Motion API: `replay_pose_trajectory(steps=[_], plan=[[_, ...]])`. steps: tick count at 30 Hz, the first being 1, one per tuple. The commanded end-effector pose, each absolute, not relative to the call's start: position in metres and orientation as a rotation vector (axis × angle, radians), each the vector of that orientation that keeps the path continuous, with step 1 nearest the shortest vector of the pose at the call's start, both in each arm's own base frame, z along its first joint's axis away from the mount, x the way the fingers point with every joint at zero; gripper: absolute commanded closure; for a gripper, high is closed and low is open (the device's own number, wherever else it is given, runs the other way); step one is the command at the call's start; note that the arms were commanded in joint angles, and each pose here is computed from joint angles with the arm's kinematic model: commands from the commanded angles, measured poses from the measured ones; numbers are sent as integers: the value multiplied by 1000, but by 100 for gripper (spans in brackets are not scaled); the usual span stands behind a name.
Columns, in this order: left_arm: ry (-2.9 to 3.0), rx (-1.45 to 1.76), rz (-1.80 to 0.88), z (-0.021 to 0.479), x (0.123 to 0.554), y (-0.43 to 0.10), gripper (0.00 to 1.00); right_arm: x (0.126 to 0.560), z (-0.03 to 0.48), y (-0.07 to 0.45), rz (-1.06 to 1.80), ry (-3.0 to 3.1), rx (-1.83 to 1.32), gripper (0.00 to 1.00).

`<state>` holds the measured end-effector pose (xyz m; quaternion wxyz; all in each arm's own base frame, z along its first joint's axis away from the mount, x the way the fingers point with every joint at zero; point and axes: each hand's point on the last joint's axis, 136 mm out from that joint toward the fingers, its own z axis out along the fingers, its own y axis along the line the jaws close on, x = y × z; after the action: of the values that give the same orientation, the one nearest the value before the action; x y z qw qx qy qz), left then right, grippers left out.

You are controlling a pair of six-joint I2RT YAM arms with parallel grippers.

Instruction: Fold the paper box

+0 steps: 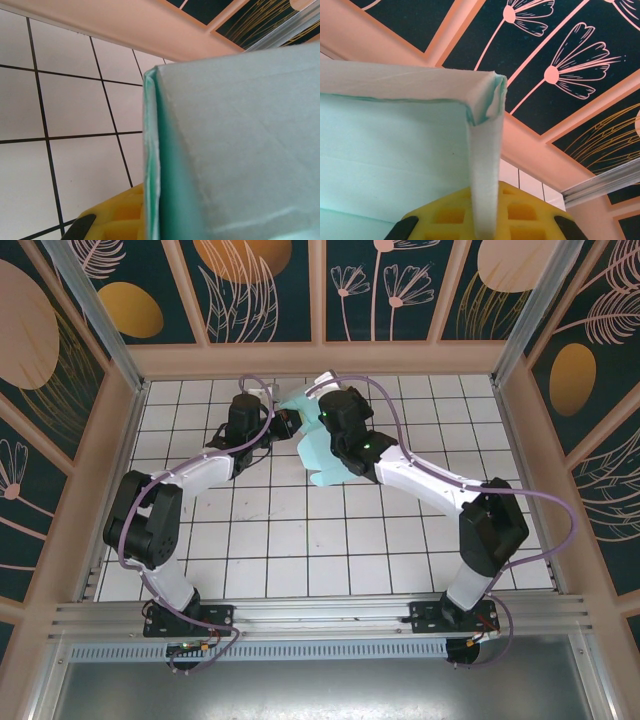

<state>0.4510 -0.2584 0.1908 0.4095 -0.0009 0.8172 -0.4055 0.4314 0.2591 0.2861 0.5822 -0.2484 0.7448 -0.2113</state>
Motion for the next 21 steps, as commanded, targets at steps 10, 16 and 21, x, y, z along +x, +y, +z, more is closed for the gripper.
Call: replay_pose_trajectory(steps=[10, 16, 21], plan=[[1722, 48, -992, 291, 425, -240, 23, 448, 249, 238, -260, 1898, -499, 100], [1638, -261, -759, 305, 410, -163, 1, 453, 232, 213, 196, 2001, -307, 100], [1624, -566, -737, 270, 411, -95, 1, 436, 251, 218, 599, 1933, -293, 100]])
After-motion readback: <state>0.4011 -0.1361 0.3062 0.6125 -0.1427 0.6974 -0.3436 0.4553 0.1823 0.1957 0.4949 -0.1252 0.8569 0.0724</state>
